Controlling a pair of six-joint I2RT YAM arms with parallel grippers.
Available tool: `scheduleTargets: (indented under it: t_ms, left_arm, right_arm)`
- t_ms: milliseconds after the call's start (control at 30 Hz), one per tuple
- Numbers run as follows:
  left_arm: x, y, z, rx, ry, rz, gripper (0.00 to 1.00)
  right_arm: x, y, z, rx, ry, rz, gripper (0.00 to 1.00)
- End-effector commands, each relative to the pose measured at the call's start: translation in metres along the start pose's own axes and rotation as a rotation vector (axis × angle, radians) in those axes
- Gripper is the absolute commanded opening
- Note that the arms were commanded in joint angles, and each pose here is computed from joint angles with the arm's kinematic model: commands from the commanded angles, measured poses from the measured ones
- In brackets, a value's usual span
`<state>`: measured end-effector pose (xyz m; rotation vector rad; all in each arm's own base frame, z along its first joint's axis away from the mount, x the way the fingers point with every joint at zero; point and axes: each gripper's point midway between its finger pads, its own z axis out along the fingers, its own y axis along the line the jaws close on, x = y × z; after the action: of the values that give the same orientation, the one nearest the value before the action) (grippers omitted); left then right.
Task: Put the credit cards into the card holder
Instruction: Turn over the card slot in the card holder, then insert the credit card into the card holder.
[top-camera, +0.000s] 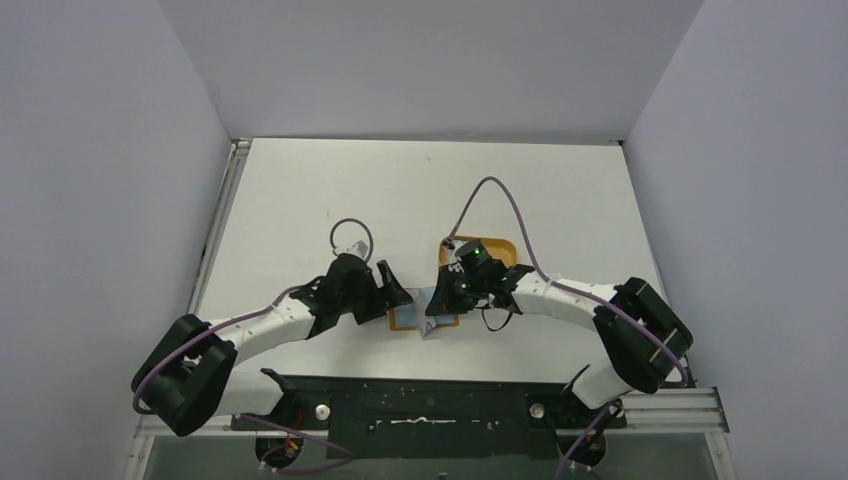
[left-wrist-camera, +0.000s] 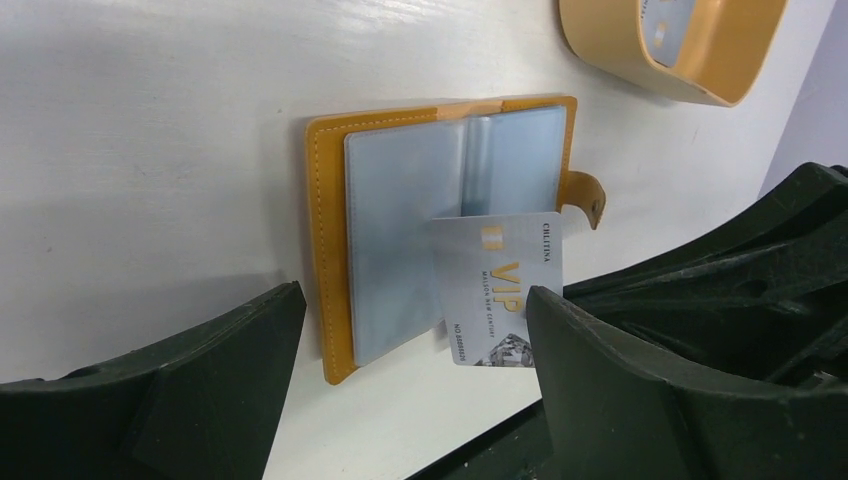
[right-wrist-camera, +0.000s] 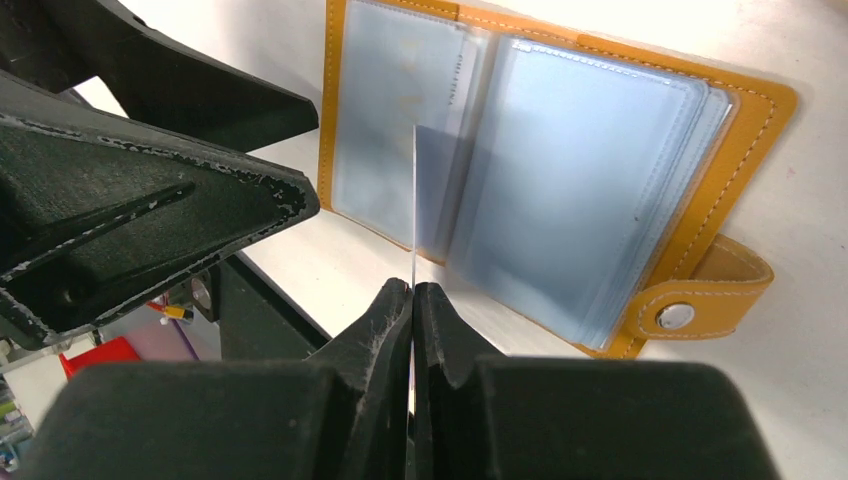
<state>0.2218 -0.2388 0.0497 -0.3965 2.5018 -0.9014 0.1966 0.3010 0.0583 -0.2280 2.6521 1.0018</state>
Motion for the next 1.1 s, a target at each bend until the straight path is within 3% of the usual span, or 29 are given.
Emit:
scheduleTargets:
  t_ms: [0,300,567,1067]
  left_arm:
    - [-0.015,-0.021,0.003,0.059,-0.026,0.009,0.77]
    - [-0.017,0.012,0.007,-0.102,-0.019,0.070,0.54]
    - [-0.016,0.012,0.016,-0.107,0.007,0.098,0.36]
    - [-0.012,0.011,0.028,-0.098,0.043,0.098,0.25]
  right_arm:
    - [-0.017,0.015,0.001,-0.027,-0.044,-0.043,0.00]
    - [-0.032,-0.004,-0.024,-0.006,-0.168,0.049,0.00]
    - [-0.043,0.000,-0.022,-0.074,-0.193,0.092,0.00]
    - [-0.037,-0.005,-0.003,-0.072,-0.130,0.131,0.00]
